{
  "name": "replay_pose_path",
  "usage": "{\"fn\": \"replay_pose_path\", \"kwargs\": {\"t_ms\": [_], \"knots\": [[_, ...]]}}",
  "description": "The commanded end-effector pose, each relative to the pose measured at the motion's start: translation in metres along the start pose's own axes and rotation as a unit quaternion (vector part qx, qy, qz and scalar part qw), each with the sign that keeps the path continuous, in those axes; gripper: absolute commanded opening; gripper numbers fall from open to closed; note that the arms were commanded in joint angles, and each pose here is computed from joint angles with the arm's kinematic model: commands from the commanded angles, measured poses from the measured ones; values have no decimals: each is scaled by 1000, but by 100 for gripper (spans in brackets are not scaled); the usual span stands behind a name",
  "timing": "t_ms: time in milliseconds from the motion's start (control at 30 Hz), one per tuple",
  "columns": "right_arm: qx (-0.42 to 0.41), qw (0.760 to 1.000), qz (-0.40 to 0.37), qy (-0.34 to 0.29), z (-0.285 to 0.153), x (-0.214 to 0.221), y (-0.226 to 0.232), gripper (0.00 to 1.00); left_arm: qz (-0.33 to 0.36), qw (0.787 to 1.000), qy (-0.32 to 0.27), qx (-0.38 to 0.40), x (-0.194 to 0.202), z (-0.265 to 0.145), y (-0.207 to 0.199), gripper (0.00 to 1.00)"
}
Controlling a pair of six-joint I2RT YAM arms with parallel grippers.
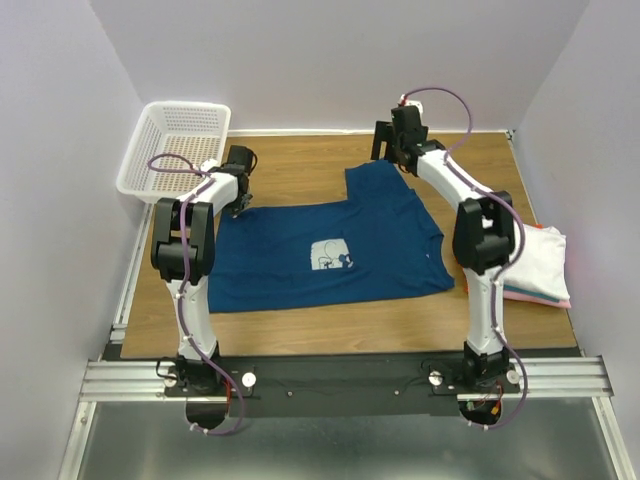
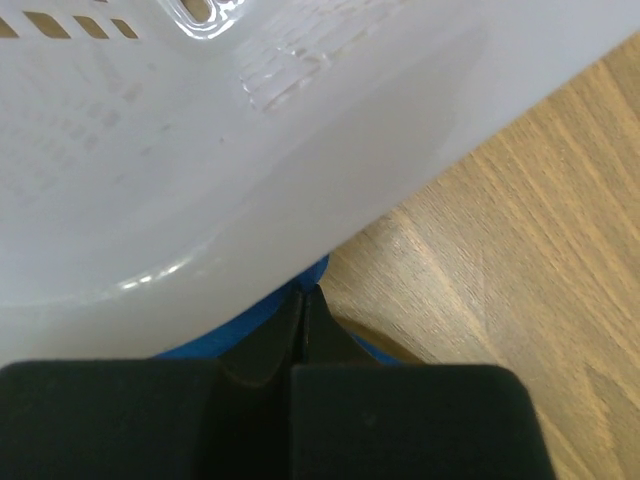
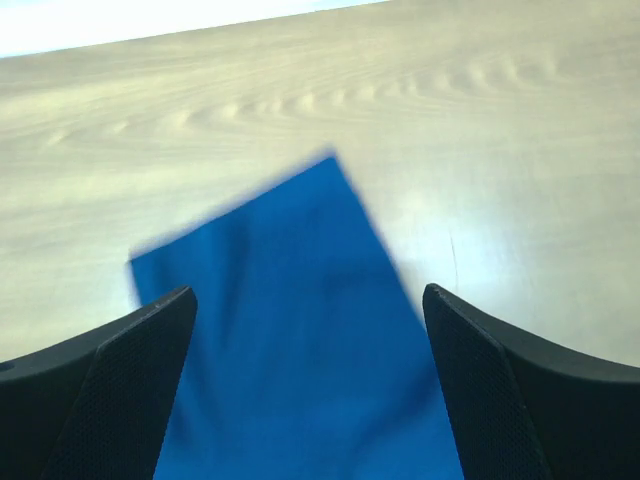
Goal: Fold and stack the t-shirts
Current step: Fold the tshirt
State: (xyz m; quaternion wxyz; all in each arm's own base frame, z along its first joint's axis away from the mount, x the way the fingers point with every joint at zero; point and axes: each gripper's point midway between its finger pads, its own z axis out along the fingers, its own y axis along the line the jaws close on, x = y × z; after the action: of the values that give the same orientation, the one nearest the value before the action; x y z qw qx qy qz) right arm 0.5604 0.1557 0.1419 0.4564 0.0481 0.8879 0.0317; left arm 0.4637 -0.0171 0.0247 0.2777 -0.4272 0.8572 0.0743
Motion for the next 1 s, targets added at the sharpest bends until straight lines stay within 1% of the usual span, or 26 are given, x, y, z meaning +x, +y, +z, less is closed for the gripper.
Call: {"fn": "replay_pose_path", "kwargs": {"t_ms": [0,33,133,267,367,400,600,633,700,733,800,867,967], "knots": [[11,998,-55,-4,62,-7,-11,100,19,998,56,0,31,15,10,0],[5,998,-58,-4,82,-4,-8,98,18,998,57,-1,30,15,9,0],[-14,997,-74,-5,101,-1,-1,97,18,999,51,-1,27,14,9,0],[5,996,-83,-10,133,10,-5,97,19,999,50,1,26,13,9,0],[12,997,-79,-13,141,12,-7,96,20,999,50,2,26,13,9,0],[16,997,-76,-7,148,21,-9,96,20,999,50,2,26,13,8,0],[16,997,-71,6,160,40,-10,93,19,999,44,0,20,11,7,0],[21,997,-73,15,161,47,-13,89,19,999,44,0,21,11,7,0],[22,997,-74,24,158,54,-14,84,19,999,44,-2,20,11,7,0],[24,997,-74,31,154,57,-17,76,20,999,45,-2,20,11,7,0],[29,996,-73,39,150,63,-19,69,19,999,45,-1,20,10,7,0],[39,996,-67,44,141,63,-25,59,21,999,45,-5,20,9,9,0],[40,996,-63,46,127,59,-25,49,17,999,40,-3,17,6,8,0]]}}
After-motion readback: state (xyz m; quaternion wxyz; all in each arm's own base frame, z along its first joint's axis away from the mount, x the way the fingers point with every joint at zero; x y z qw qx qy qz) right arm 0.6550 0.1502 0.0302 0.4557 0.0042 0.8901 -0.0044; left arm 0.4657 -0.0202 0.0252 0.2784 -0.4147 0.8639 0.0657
